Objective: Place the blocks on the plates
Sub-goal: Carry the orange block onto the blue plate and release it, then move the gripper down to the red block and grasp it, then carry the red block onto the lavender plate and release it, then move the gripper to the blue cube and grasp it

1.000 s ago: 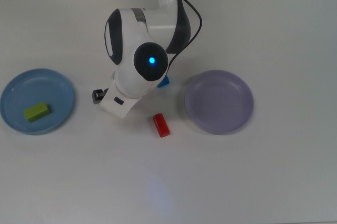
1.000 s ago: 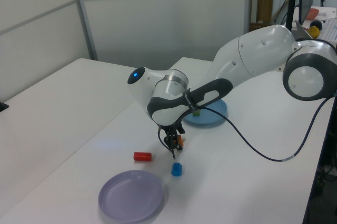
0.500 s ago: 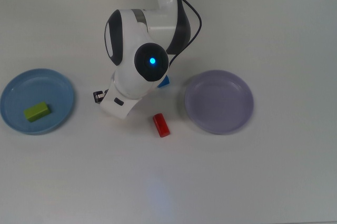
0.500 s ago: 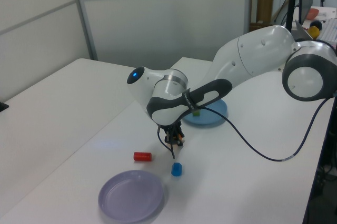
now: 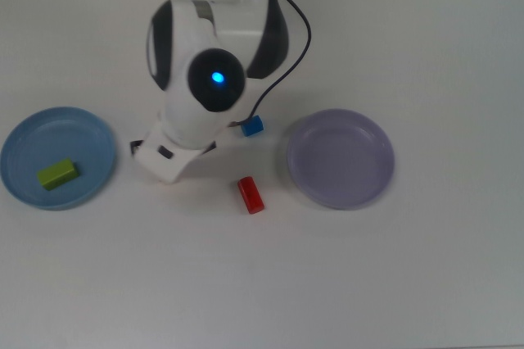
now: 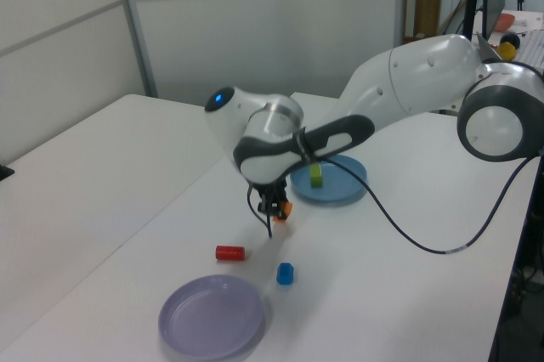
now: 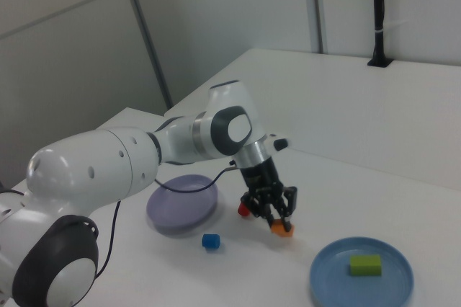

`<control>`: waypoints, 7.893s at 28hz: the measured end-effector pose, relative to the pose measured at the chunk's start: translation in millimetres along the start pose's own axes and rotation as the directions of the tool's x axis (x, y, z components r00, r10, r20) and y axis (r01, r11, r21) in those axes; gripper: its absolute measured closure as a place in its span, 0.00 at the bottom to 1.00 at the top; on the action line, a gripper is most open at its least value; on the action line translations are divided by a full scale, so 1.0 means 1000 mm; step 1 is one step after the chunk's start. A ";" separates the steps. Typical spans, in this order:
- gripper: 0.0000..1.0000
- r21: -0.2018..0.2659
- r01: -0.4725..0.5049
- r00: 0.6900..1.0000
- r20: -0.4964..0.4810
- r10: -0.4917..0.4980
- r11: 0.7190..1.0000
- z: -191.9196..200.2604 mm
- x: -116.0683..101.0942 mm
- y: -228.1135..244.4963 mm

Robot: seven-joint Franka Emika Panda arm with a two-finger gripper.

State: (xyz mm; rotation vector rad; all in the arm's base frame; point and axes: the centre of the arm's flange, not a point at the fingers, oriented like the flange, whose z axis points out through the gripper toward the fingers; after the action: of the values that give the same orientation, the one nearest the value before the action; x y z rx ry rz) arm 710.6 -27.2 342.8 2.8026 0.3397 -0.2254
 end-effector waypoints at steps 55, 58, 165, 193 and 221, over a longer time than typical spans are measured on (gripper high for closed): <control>0.00 0.066 -0.043 0.992 -0.112 0.050 0.997 -0.065 0.000 -0.020; 0.00 0.065 -0.017 0.991 -0.130 0.026 0.998 -0.070 0.006 -0.040; 0.00 -0.037 0.202 0.966 0.170 -0.193 0.979 -0.033 -0.018 -0.156; 0.55 -0.058 0.266 0.937 0.248 -0.244 0.962 0.014 -0.017 -0.182; 0.33 -0.078 0.250 0.968 0.046 -0.247 0.965 -0.042 0.009 -0.185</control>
State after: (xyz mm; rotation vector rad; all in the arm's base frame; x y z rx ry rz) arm 676.4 159.4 328.2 2.6660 0.6779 -0.3100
